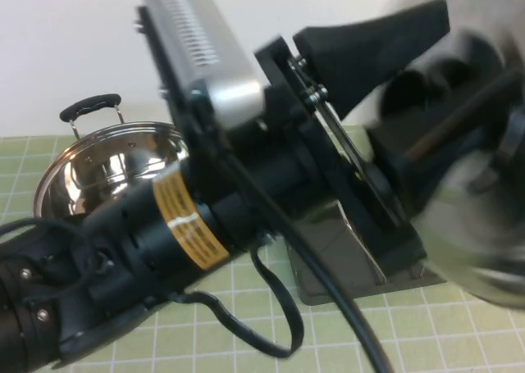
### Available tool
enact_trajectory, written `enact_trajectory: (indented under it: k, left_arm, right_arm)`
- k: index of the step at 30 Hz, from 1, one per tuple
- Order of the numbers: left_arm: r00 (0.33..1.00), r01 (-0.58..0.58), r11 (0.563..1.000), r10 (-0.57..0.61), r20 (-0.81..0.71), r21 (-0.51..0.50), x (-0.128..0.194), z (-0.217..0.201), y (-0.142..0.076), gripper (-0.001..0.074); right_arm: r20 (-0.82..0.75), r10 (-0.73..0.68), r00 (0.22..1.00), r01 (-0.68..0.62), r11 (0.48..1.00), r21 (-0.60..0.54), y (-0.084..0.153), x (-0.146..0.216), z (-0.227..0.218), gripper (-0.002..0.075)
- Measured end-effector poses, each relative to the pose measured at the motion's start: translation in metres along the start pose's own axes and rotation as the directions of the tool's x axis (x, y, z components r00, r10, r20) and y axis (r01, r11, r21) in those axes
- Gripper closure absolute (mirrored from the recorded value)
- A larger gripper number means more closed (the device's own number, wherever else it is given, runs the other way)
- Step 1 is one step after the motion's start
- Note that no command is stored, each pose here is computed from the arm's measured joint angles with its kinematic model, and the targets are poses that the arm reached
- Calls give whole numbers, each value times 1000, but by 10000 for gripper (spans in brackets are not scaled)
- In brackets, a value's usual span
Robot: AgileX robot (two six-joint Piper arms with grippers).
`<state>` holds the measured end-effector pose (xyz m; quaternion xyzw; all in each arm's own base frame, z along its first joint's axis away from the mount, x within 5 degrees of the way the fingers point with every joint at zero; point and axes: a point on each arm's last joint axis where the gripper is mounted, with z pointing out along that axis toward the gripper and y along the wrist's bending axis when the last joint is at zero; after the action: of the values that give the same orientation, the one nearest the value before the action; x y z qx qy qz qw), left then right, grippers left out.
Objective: Put pot lid on rack
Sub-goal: Hand over the pot lid, then place the pot lid on the pot rack
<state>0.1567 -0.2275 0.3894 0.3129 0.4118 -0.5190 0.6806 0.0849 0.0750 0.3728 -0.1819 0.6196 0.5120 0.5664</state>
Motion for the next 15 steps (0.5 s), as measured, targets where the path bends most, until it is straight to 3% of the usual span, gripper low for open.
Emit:
enact_trajectory:
  k: [3, 6, 12, 15]
  left_arm:
    - [999, 29, 1000, -29, -44, 5, 4, 1, -1, 148]
    - [997, 24, 1000, -24, -78, -2, 5, 0, -2, 99]
    - [980, -89, 989, 65, -188, -122, -14, -12, 0, 95]
    - [956, -149, 967, 88, -278, -205, -27, -24, 0, 202]
  right_arm:
    - [-6, -18, 1000, 18, 999, 43, -5, 0, 0, 678]
    - [3, -45, 999, 44, 994, 102, -12, -1, 1, 699]
    - [-5, -86, 996, 86, 985, 146, -24, -4, 5, 702]
    - [-27, -68, 997, 71, 987, 145, -34, -9, 12, 702]
